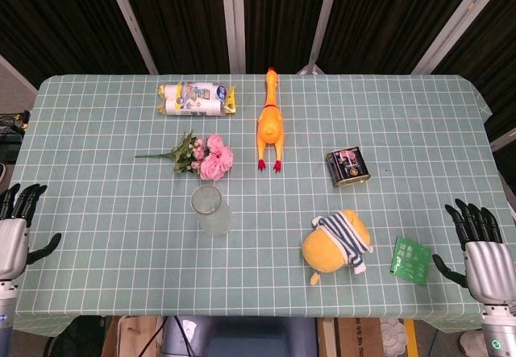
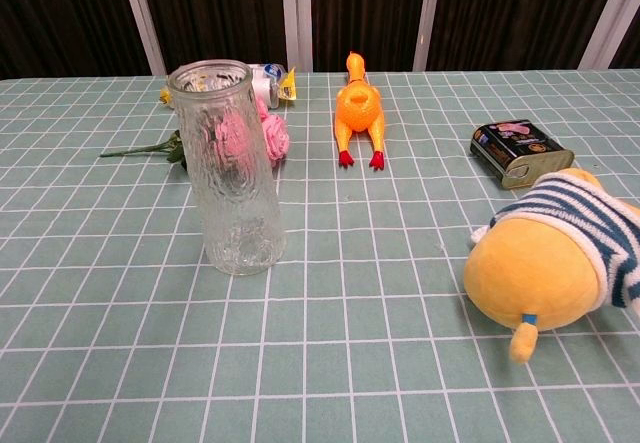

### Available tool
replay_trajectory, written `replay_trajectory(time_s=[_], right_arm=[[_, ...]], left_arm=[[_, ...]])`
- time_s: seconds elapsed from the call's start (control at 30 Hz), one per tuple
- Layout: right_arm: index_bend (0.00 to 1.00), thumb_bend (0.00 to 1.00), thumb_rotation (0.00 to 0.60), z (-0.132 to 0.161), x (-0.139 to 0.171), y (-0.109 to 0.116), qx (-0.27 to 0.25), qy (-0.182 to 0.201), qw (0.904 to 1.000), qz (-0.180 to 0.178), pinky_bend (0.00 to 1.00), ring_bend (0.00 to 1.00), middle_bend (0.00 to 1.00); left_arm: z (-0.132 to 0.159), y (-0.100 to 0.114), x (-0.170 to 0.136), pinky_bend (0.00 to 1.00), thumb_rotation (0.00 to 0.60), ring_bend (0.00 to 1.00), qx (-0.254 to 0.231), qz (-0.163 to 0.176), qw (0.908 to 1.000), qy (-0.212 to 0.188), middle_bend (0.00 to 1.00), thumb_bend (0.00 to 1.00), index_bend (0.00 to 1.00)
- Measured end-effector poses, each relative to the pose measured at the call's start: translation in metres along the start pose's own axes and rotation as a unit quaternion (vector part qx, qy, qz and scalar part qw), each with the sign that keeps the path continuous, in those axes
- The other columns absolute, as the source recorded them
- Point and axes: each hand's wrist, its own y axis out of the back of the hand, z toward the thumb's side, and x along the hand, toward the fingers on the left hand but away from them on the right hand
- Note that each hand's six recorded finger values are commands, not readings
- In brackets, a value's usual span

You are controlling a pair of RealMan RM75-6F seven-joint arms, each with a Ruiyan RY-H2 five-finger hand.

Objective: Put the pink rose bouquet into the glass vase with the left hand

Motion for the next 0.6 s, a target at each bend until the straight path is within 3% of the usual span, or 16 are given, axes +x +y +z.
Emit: replay_trajectory(time_s=[0.6], right_arm=[[0.11,0.27,0.600,-0.0024,0.0031,0.0060,-0.011,-0.002,0.9999,-0.005,0.00,0.03,0.07]], left_arm=[[0.0036,-0.0026,-0.0007,0.06,0.600,0.00,-0.002,-0.005,1.0000,-0.006,0.11,0.32,0.13]])
